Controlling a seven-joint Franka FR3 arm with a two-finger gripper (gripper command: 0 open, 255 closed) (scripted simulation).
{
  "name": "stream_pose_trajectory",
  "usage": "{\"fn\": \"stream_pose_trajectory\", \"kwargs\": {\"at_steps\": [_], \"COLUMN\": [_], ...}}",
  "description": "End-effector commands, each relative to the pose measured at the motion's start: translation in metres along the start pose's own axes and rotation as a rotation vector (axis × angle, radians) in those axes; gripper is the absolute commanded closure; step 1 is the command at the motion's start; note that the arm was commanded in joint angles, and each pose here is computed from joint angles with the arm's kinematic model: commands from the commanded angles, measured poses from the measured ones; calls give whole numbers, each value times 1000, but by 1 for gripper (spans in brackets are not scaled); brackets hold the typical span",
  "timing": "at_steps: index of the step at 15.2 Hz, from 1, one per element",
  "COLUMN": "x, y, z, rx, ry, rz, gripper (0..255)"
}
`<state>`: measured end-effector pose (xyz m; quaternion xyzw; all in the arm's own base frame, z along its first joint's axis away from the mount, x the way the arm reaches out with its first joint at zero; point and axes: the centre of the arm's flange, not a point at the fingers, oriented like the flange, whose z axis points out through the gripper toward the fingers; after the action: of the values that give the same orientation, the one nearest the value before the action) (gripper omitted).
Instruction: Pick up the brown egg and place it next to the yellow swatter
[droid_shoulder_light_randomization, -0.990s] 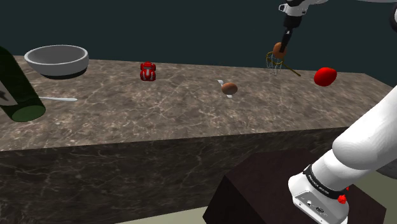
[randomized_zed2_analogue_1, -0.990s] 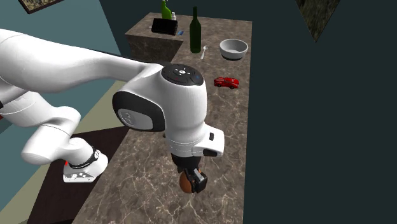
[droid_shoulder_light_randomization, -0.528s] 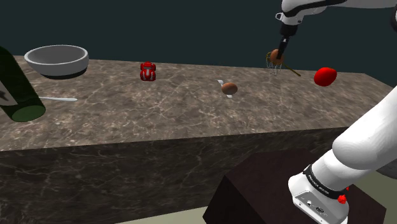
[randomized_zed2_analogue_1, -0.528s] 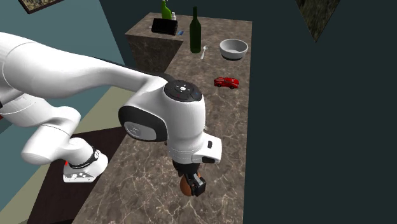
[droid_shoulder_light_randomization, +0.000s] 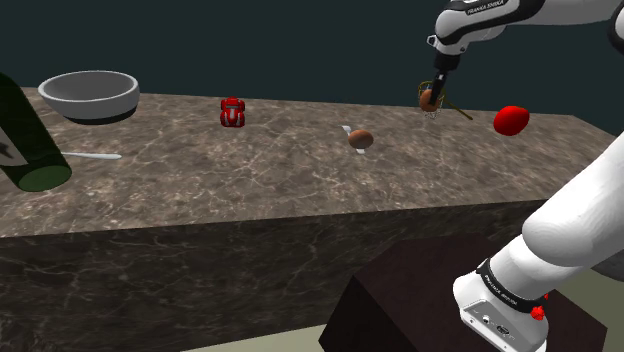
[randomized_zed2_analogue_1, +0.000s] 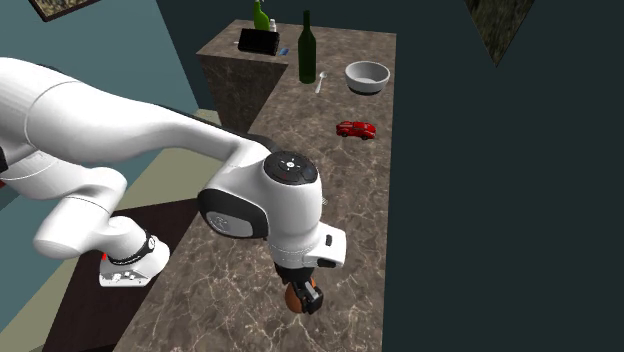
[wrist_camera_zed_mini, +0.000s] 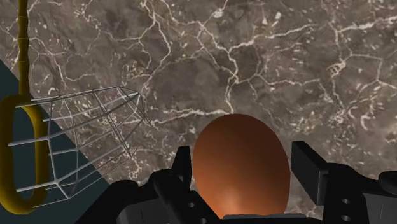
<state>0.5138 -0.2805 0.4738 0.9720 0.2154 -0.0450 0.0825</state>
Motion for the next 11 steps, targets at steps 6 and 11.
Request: {"fn": "stream_pose_trajectory", "kwargs": {"at_steps": [6,11], "x": [4,7], "y": [-5,-9], "z": [35,61], "rx": [-1,-1], "ry": [1,1], "rz": [0,0], "gripper": [255,255]}}
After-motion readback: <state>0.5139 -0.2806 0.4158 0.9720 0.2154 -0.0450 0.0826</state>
